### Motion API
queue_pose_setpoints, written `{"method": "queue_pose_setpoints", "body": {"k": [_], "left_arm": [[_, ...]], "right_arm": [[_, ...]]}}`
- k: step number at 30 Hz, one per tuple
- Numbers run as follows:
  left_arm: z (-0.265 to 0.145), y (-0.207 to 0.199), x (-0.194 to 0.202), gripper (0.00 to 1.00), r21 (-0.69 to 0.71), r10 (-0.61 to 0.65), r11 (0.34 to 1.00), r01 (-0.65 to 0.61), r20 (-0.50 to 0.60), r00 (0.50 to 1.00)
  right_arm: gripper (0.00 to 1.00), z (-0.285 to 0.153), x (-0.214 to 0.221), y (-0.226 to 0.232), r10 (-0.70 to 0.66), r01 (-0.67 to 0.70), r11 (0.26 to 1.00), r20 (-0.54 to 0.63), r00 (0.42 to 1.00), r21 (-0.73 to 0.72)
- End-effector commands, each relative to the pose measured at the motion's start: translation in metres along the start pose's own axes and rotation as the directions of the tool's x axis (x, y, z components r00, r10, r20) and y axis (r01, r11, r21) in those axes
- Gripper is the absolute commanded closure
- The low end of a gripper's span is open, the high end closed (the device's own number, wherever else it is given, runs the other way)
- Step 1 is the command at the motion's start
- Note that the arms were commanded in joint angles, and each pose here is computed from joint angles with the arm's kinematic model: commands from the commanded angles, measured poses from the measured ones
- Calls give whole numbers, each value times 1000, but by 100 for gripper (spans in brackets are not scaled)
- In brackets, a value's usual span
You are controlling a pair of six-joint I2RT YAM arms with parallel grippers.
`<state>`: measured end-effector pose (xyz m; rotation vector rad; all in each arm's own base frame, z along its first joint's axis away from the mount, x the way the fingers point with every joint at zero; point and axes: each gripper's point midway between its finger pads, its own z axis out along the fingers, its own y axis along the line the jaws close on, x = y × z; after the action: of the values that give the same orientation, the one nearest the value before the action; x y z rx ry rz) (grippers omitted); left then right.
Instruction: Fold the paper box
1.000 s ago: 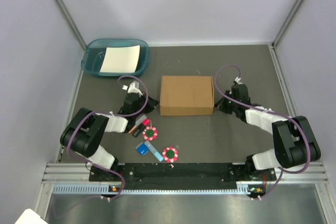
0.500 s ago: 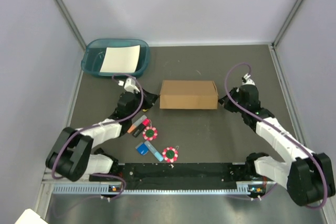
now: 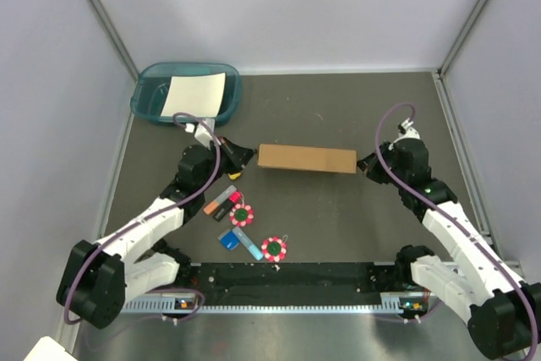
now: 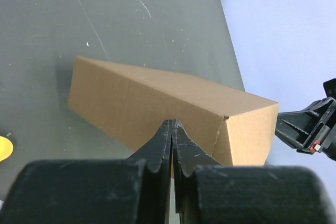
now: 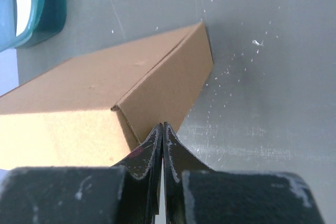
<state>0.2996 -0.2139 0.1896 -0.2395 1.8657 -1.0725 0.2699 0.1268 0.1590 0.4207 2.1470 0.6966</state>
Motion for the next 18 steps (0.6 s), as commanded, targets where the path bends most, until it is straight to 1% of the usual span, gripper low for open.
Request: {"method": "queue_pose_setpoints", "body": {"k": [1, 6, 9, 12, 16, 18], "left_arm": [[-5, -46, 2, 95, 125, 9, 992, 2, -92, 996], [-5, -50, 1, 94, 107, -7, 994, 20, -121, 993], [-1, -47, 0, 94, 84, 1, 996, 10, -124, 992], [4, -39, 3, 94, 65, 5, 998, 3, -125, 992], [10, -20, 16, 94, 34, 8, 999, -4, -145, 989], [11, -19, 17, 94, 56, 16, 998, -9, -125, 992]], "right_arm": [[100, -22, -23, 54, 20, -17, 989, 17, 1000, -150], [100, -30, -27, 60, 46, -49, 992, -23, 999, -118], [100, -32, -34, 64, 41, -42, 993, -14, 999, -114], [100, -26, -32, 57, 35, -36, 996, -15, 999, -84], [100, -17, -18, 38, 24, -25, 999, -33, 999, -42], [100, -13, -11, 31, 12, -13, 999, -33, 999, -35]]}}
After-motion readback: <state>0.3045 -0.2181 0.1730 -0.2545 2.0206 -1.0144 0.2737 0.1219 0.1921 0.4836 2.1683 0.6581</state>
